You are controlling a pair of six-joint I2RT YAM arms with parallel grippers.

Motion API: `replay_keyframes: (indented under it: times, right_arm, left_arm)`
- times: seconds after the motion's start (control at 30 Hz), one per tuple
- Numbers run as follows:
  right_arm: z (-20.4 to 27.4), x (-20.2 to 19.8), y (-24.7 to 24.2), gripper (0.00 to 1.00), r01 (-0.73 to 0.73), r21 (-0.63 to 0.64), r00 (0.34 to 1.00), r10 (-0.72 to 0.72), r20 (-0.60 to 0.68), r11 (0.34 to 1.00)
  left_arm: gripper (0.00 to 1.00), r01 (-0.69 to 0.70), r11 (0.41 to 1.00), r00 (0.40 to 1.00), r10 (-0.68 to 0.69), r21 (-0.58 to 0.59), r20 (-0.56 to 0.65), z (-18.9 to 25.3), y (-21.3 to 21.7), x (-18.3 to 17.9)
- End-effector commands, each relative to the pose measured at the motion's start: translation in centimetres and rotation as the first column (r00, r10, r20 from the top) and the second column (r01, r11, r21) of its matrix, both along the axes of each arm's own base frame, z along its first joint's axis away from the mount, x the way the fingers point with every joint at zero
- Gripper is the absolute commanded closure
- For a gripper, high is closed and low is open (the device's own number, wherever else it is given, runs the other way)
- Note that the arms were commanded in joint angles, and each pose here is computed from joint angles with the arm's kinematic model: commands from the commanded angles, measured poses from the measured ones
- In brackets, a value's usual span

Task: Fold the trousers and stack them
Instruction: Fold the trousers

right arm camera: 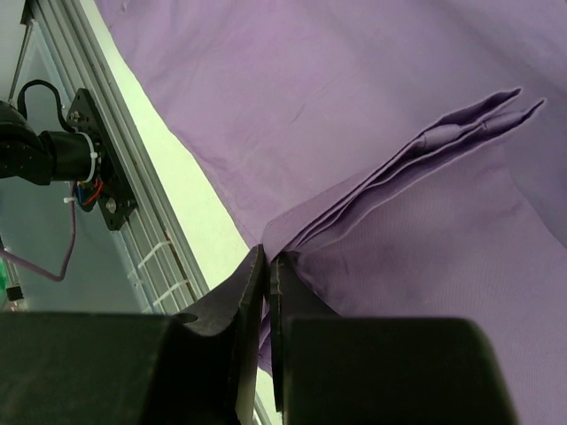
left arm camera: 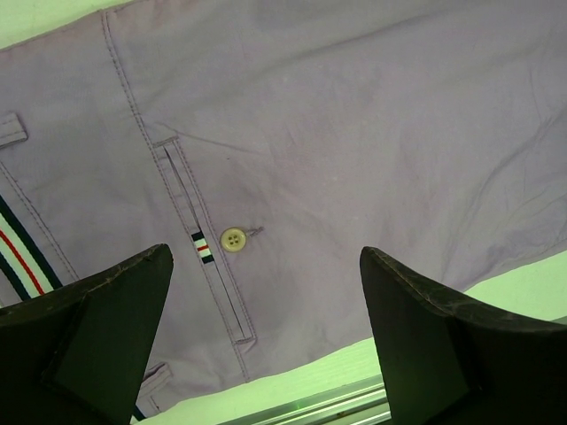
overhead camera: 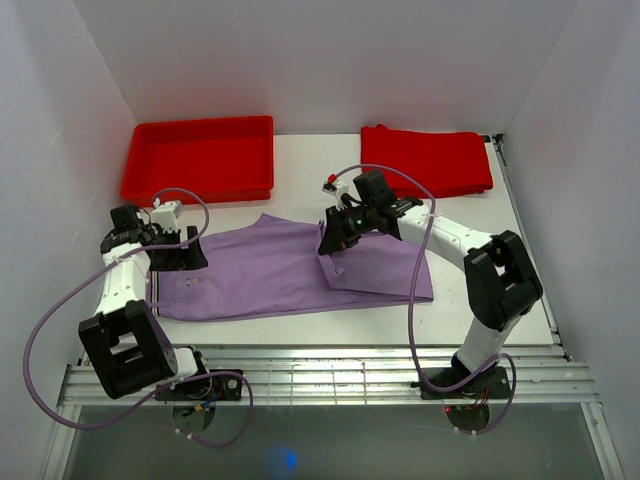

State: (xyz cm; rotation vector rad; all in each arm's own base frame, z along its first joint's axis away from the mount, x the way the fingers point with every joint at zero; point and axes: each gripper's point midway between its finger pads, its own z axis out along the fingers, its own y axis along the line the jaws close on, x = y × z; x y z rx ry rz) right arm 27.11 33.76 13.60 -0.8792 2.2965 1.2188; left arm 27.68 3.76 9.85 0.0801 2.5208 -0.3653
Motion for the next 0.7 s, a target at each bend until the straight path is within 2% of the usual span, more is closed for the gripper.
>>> replay_keyframes:
  times: [0.0,0.67]
  right_arm:
    - [1.5,1.3,2.0,0.92,0.0,0.046,0.999,-0.002,0.046,0.999]
    - [-0.6,-0.1,6.4,0.92,-0.074,0.019,0.997,0.073,0.013,0.997]
  left_arm:
    - [0.02,0.004,1.0,1.0,-0.004,-0.009,0.01,-0.2,-0.2,0.1]
    - [0.02,0.017,1.0,1.0,-0.017,-0.009,0.005,-1.1,-0.3,0.0]
